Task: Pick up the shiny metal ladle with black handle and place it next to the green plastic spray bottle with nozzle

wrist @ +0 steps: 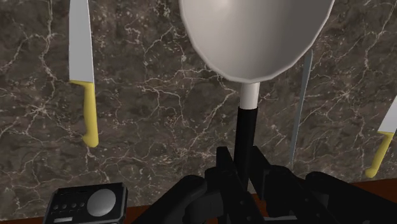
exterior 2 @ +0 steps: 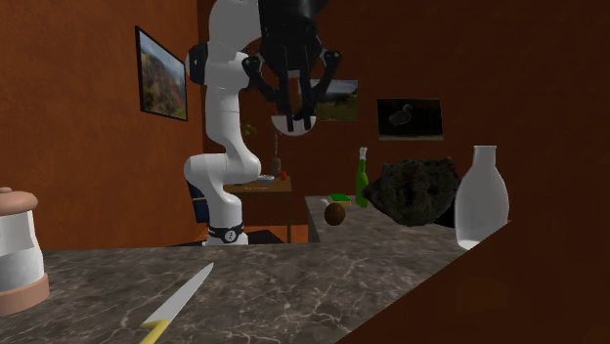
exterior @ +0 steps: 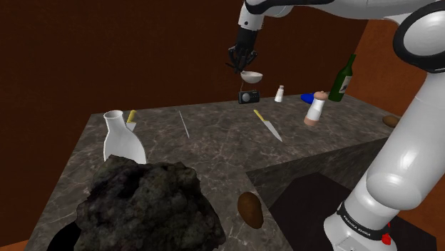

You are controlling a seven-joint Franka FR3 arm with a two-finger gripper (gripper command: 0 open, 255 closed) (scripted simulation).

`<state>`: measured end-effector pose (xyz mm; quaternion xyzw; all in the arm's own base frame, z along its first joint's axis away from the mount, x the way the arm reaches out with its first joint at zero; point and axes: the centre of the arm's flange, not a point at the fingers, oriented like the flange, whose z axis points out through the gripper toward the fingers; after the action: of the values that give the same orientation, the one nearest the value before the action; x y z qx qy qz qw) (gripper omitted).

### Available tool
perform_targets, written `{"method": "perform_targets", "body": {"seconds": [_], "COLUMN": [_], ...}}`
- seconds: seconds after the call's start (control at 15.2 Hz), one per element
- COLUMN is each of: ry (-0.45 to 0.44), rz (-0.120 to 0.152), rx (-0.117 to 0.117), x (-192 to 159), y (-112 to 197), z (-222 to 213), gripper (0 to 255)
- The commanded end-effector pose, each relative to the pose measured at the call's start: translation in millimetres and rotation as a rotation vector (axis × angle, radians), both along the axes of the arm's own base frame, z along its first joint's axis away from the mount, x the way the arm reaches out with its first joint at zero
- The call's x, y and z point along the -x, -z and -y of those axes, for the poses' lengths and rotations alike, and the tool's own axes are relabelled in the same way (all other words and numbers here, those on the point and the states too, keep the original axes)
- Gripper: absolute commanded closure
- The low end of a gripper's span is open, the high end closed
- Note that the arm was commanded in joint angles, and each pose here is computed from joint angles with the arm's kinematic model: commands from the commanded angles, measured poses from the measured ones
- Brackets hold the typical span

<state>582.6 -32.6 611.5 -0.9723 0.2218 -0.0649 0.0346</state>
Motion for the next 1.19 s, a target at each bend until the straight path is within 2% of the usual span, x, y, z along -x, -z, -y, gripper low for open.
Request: {"method": "perform_targets", "body": {"seconds": [0.0,0.33,1.12], "ry": [0.0,0.0,0.0], "rz": [0.0,0.0,0.0], "rx": [0.0,0.0,0.0], "x": [0.9,0.9,105.9], "y": [-11.9,-37.3,-37.5], "z": [1.4,1.4,-117.2], "gripper": [255,255,255]}}
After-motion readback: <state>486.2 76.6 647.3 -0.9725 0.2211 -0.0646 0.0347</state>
